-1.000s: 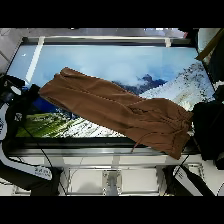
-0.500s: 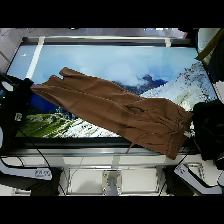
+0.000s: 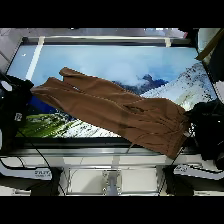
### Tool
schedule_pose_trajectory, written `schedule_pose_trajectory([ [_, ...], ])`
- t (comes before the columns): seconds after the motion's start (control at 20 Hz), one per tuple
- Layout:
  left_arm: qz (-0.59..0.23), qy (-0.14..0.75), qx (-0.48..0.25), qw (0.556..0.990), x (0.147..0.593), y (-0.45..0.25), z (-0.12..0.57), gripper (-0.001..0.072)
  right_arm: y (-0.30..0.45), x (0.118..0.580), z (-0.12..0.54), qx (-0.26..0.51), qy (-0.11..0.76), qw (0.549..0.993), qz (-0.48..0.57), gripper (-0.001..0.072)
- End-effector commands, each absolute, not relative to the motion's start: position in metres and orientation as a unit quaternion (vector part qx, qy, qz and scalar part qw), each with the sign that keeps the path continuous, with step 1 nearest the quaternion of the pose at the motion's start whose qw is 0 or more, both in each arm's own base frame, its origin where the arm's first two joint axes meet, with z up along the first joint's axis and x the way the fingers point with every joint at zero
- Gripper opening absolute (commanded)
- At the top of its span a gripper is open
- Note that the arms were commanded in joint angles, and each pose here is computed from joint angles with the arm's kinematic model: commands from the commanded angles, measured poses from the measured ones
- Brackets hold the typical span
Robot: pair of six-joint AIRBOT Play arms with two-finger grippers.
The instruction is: Fold the clothes and pants, and hang the long-sleeved shirts on hangers.
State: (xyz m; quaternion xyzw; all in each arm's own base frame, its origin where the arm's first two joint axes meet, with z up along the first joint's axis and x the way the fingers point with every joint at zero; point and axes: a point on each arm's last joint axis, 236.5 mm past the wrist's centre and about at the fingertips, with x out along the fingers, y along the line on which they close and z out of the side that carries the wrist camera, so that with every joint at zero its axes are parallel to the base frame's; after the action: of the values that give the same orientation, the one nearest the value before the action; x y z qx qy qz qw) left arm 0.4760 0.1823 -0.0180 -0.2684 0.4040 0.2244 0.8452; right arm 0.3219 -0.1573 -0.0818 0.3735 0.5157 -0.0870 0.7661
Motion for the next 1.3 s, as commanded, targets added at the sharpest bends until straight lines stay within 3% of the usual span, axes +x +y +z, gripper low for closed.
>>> schedule_pose_trajectory([
  [0.0,0.229,0.426,-0.248,0.839,0.466,0.184,-0.023,0.0012,-0.18,0.357,-0.065,0.352,0.478,0.799,-0.094,0.0539],
  [0.35,0.228,0.431,-0.251,0.836,0.465,0.183,-0.025,0.0011,-0.18,0.351,-0.084,0.357,0.505,0.78,-0.095,0.0535],
  [0.4,0.229,0.43,-0.252,0.836,0.465,0.183,-0.025,0.0012,-0.176,0.349,-0.09,0.363,0.513,0.773,-0.09,0.0507],
  [0.55,0.23,0.436,-0.254,0.832,0.462,0.182,-0.027,0.0011,-0.165,0.356,-0.101,0.354,0.523,0.771,-0.08,0.0291],
  [0.65,0.238,0.439,-0.267,0.824,0.458,0.182,-0.028,0.0011,-0.162,0.372,-0.097,0.336,0.513,0.786,-0.078,0.0032],
  [0.95,0.267,0.471,-0.248,0.803,0.415,0.2,-0.022,0.001,-0.169,0.466,-0.015,0.267,0.418,0.866,-0.061,0.0033],
  [1.25,0.301,0.488,-0.271,0.773,0.328,0.194,-0.036,0.001,-0.155,0.544,-0.024,0.277,0.409,0.869,-0.037,0.0033],
])
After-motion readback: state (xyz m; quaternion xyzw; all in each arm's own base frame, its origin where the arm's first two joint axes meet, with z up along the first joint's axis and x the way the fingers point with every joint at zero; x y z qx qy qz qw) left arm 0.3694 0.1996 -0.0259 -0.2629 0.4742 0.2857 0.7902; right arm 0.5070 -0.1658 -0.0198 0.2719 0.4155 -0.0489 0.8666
